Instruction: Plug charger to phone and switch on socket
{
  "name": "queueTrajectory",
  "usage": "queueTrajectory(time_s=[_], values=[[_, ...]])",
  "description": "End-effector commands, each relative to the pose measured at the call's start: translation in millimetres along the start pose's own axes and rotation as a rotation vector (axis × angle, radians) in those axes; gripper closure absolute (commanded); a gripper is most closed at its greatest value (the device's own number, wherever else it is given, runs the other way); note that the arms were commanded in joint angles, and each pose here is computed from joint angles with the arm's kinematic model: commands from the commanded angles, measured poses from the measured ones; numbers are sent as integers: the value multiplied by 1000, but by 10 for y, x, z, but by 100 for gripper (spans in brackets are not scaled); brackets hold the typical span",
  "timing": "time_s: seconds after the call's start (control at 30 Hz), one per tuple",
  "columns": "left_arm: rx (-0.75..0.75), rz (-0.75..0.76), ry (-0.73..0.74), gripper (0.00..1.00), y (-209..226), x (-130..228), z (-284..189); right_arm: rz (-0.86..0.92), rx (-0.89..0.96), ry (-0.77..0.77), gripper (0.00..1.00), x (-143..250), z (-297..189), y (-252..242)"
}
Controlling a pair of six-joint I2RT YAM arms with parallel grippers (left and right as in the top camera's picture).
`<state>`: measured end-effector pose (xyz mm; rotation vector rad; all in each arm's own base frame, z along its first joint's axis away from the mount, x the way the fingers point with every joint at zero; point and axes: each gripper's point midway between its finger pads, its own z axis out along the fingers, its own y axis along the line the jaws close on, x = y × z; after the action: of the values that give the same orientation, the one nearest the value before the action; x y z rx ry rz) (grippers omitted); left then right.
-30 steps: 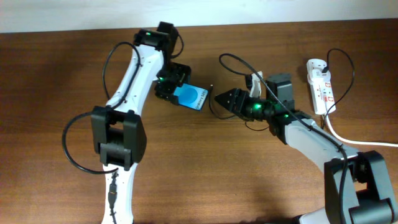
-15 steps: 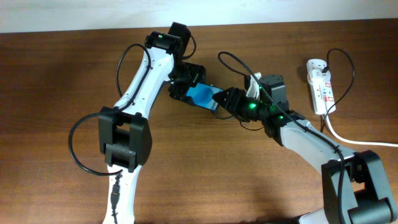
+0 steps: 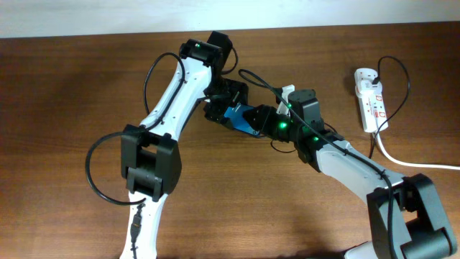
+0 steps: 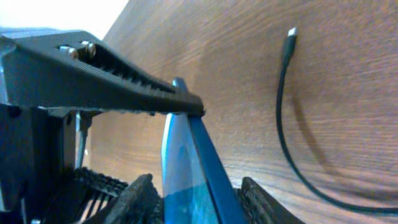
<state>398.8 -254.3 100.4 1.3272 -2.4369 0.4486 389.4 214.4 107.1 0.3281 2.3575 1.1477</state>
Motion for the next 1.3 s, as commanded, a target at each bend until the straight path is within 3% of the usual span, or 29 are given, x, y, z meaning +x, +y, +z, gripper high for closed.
queueTrajectory(time_s=[0.0, 0.67, 1.27], values=[[24, 5, 18, 100, -50, 65, -75, -38, 8, -25, 59, -53, 11, 14], [18, 2, 20, 100, -34, 68, -74, -42, -30, 32, 66, 104, 49, 125], [19, 1, 20, 100, -34, 64, -77, -42, -41, 43, 92, 123, 47, 143]])
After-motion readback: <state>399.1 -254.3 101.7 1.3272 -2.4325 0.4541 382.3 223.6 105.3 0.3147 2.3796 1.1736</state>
